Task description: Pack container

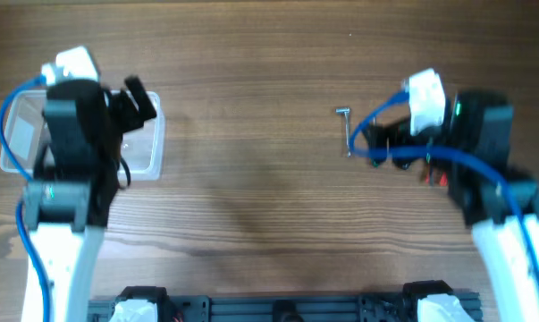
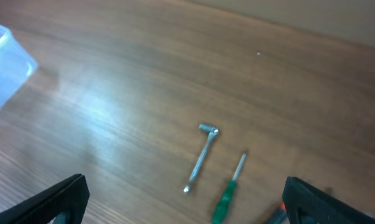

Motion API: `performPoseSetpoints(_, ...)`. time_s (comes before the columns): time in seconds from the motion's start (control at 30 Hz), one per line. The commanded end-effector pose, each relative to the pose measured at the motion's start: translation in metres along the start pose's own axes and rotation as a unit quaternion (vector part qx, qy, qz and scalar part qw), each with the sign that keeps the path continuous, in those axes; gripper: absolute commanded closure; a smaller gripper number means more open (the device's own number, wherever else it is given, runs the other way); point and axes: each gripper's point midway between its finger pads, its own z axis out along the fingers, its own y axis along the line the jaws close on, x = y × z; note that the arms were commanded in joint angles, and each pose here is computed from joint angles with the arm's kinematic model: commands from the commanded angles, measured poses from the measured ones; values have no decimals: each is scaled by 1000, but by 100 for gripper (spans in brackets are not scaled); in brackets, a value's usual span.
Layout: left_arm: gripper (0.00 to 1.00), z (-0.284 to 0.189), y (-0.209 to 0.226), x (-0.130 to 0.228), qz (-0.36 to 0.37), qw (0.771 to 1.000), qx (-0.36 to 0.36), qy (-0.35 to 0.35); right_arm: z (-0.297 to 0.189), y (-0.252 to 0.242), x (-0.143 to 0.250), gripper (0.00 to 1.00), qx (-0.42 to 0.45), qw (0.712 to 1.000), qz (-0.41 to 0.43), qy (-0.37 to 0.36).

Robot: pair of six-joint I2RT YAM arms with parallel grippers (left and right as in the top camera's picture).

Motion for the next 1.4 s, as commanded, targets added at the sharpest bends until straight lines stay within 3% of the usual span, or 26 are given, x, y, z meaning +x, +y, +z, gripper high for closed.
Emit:
performPoseSetpoints(0.0,0,17,-22,-4,27,996,65,56,12,-14,-35,0,-7,1000,-4,6)
performPoseSetpoints(0.1,0,25,-37,11,20,988,115,103,27,-19,-31,0,-9,997,72,28)
performPoseSetpoints(0.23,0,23,-36,24,18,984,116,131,30,-38,-24,0,33,989,138,40)
performPoseSetpoints(0.4,0,15,-54,32,10,973,173,153,16,-97,-3,0,94,957,273,38)
performPoseSetpoints(0.57,0,26,-38,38,17,979,121,162,3,-148,42,0,133,914,376,72)
performPoseSetpoints(0.7,1,44,-31,74,33,966,97,238,7,-153,60,0,127,902,402,95)
performPoseSetpoints(0.83,0,70,-25,125,75,934,82,341,18,-153,75,0,124,895,412,117)
performPoseSetpoints(1.0,2,103,-20,164,83,908,59,407,30,-155,88,0,121,888,421,142)
performPoseSetpoints(1.37,26,138,4,211,128,875,-2,467,35,-157,98,0,126,882,425,160)
